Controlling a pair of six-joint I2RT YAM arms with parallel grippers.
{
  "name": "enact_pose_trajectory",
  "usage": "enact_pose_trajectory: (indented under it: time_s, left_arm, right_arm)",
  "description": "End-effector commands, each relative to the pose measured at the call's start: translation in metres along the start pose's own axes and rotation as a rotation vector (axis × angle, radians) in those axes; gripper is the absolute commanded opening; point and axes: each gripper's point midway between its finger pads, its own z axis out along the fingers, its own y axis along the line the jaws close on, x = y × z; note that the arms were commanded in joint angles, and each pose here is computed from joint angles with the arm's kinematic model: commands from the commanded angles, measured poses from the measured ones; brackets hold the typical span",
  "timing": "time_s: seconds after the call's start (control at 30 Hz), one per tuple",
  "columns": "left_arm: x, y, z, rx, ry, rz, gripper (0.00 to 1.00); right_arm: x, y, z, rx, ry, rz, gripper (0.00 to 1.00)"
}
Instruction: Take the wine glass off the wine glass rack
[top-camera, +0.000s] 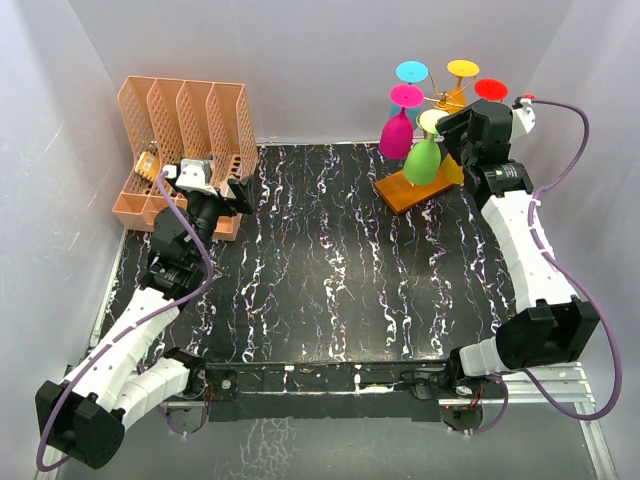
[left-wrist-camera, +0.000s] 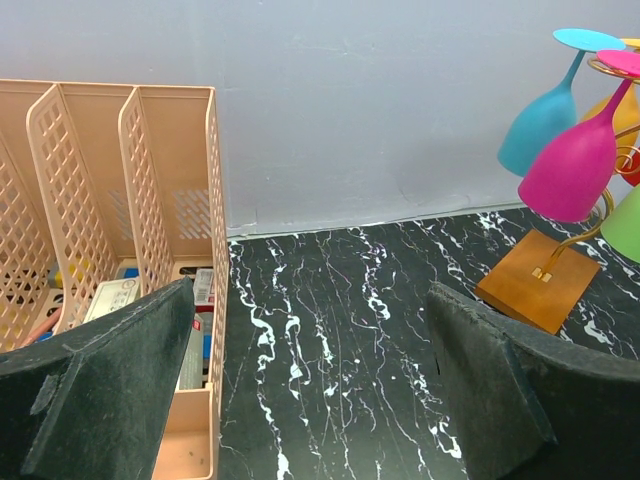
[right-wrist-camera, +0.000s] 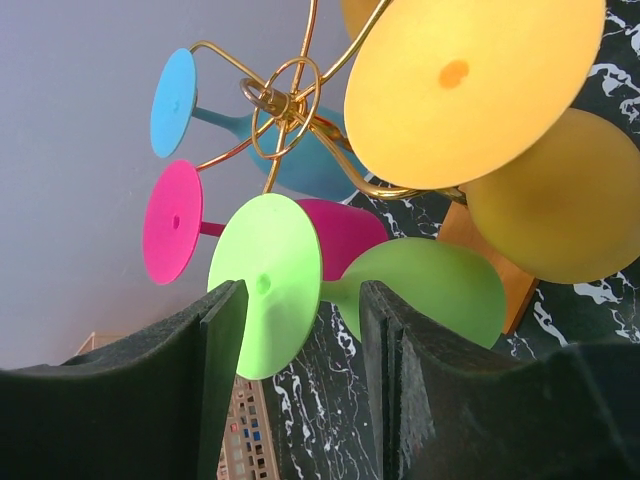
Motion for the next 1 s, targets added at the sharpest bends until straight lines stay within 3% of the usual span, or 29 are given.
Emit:
enact_pose_trajectory:
  time_s: [0.0, 0.97]
  left_arm:
    - [-0.007, 0.001, 0.000, -0.006, -0.035, 0.004, 0.97]
    - [-0.008, 0.001, 0.000, -0.008, -0.037, 0.004, 0.97]
  right_arm:
    - [-0.020, 0.017, 0.002, -0.045, -0.066, 0.015, 0.52]
    - [-0.029, 0.016, -0.001, 0.010, -0.070, -0.005, 0.11]
